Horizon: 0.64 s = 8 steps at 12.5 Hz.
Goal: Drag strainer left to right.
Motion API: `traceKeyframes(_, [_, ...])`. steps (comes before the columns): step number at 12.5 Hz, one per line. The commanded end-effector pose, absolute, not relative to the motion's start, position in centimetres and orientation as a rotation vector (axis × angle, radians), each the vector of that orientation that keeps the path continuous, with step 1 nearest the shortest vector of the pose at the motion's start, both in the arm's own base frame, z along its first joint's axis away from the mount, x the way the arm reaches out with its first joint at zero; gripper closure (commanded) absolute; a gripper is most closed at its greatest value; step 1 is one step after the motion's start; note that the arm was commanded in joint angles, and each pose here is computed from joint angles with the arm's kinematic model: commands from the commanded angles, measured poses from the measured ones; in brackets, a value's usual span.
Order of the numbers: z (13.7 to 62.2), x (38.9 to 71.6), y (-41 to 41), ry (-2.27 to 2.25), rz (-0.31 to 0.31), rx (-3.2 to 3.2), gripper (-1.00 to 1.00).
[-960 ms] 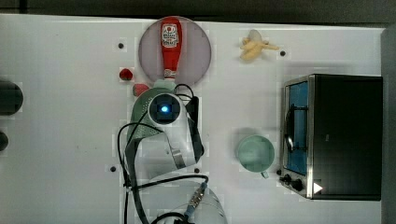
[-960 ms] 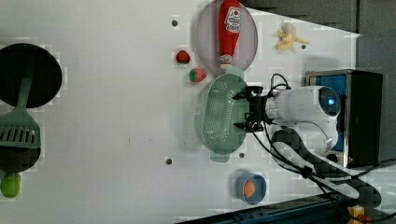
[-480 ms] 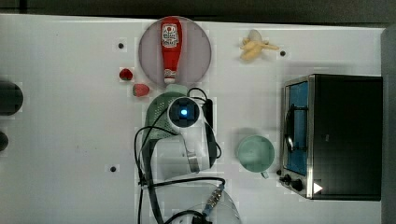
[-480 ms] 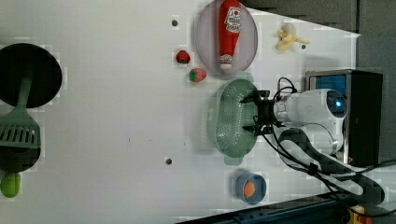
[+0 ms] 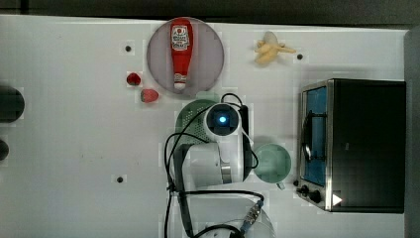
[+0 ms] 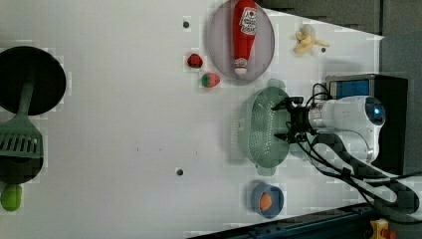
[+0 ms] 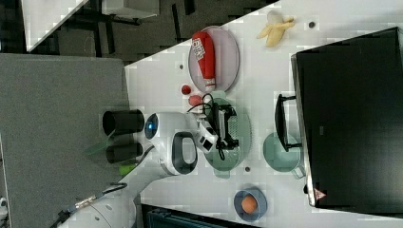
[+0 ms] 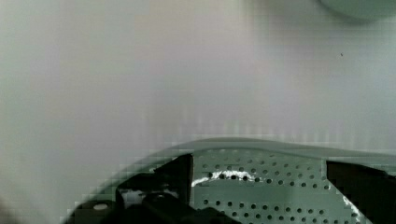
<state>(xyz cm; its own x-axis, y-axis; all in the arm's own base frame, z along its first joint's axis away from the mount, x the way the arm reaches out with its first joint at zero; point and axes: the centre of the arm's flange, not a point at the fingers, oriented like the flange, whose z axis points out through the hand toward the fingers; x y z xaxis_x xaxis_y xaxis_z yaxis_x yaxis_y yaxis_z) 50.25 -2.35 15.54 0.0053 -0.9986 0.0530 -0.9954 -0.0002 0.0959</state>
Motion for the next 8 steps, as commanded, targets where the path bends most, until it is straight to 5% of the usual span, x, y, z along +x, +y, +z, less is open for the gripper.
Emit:
traceKeyframes(1, [16.9,50.6,-4.8,-2.088,0.003,2.222,-1.00])
traceKeyframes(8, [16.8,50.0,-8.8,-2.110,0.017,2.174,-1.00])
